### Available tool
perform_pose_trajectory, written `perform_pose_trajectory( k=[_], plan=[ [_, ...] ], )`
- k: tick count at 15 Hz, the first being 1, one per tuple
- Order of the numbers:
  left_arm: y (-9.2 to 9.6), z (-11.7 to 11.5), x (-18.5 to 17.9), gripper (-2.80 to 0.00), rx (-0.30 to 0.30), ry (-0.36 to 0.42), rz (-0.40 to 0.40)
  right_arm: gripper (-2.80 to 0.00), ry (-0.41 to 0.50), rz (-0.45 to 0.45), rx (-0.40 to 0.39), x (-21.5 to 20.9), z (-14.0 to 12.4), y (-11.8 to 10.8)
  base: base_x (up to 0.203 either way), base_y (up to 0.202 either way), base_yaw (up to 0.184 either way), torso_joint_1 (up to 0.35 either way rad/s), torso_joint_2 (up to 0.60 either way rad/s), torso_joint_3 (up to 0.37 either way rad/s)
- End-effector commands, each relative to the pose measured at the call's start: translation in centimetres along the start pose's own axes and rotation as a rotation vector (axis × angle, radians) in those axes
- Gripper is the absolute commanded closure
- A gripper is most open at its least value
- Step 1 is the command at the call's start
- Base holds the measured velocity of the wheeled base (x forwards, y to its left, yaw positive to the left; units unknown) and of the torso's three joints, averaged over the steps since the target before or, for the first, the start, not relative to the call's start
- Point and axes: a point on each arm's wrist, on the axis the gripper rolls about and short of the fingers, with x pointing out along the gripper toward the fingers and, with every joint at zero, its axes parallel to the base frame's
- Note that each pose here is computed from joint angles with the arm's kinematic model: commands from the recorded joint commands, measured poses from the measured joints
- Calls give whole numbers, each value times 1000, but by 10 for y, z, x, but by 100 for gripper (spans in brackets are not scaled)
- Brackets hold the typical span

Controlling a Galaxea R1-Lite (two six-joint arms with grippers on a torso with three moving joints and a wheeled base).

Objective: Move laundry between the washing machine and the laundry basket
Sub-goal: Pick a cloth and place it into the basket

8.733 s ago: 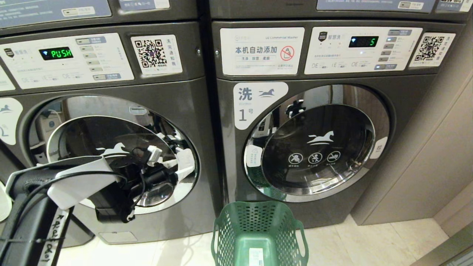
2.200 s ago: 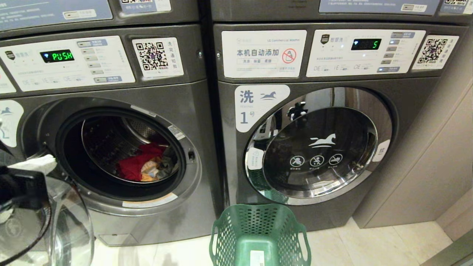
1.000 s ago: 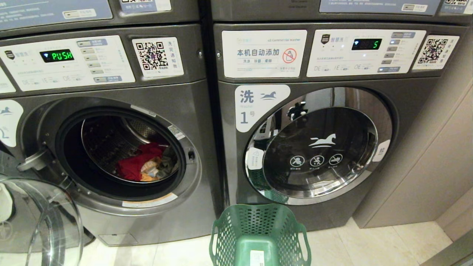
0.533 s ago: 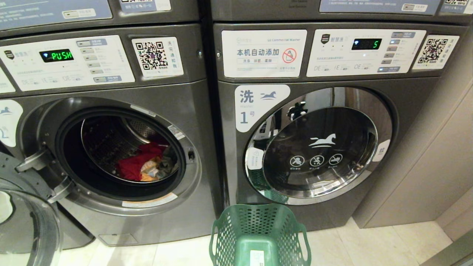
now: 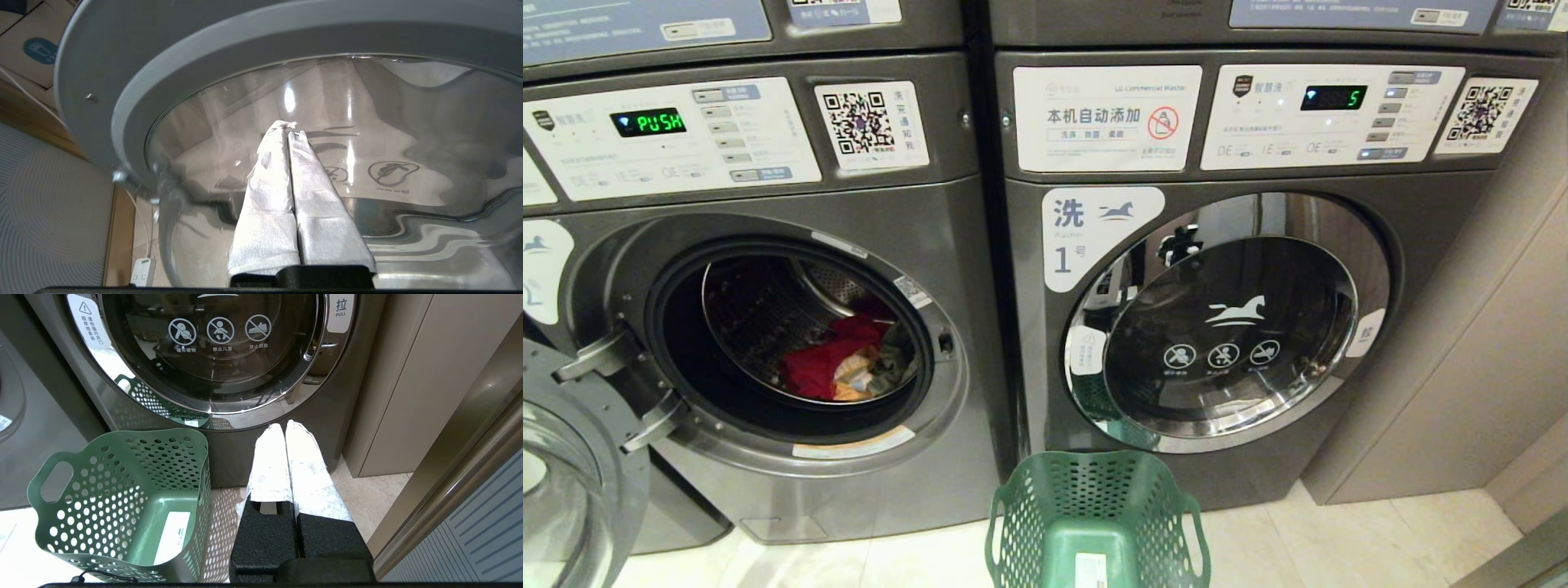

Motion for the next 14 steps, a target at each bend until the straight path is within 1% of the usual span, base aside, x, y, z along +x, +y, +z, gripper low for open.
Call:
perform_pose_trajectory(
  k=[1, 2, 3, 4, 5, 6, 7, 9, 10, 11, 12, 14],
  plan=[
    [3, 2, 3, 0, -13, -5, 12, 0, 1, 0, 0, 0, 0, 0, 0, 0, 0, 0, 0, 0],
    [5, 5, -2, 0, -33, -23, -17, 0, 1, 0, -1, 0, 0, 0, 0, 0, 0, 0, 0, 0],
    [10, 12, -13, 0, -60, -60, -72, 0, 1, -1, 0, 0, 0, 0, 0, 0, 0, 0, 0, 0],
    [16, 20, -32, 0, -91, -113, -159, 0, 1, 0, 0, 0, 0, 0, 0, 0, 0, 0, 0, 0],
    [23, 25, -57, 0, -128, -176, -275, 0, 1, 0, 0, 0, 0, 0, 0, 0, 0, 0, 0, 0],
    [31, 26, -86, 0, -152, -237, -409, 0, 1, 0, 0, 0, 0, 0, 0, 0, 0, 0, 0, 0],
    [36, 20, -114, 0, -159, -284, -539, 0, 1, 0, 0, 0, 0, 0, 0, 0, 0, 0, 0, 0],
    [39, -10, -174, 0, -129, -338, -839, 0, 1, 0, 0, 0, 0, 0, 0, 0, 0, 0, 0, 0],
    [48, -27, -196, 0, -126, -355, -957, 0, 1, 0, 0, 0, 0, 0, 0, 0, 0, 0, 0, 0],
    [61, -46, -215, 0, -127, -367, -1075, 0, 1, 0, 0, 0, 0, 0, 0, 0, 0, 0, 0, 0],
    [75, -67, -226, 0, -128, -365, -1168, 0, 1, 0, 0, 0, 0, 0, 0, 0, 0, 0, 0, 0],
    [97, -115, -231, 0, -110, -339, -1295, 0, 1, 0, 0, 0, 0, 0, 0, 0, 0, 0, 0, 0]
  ],
)
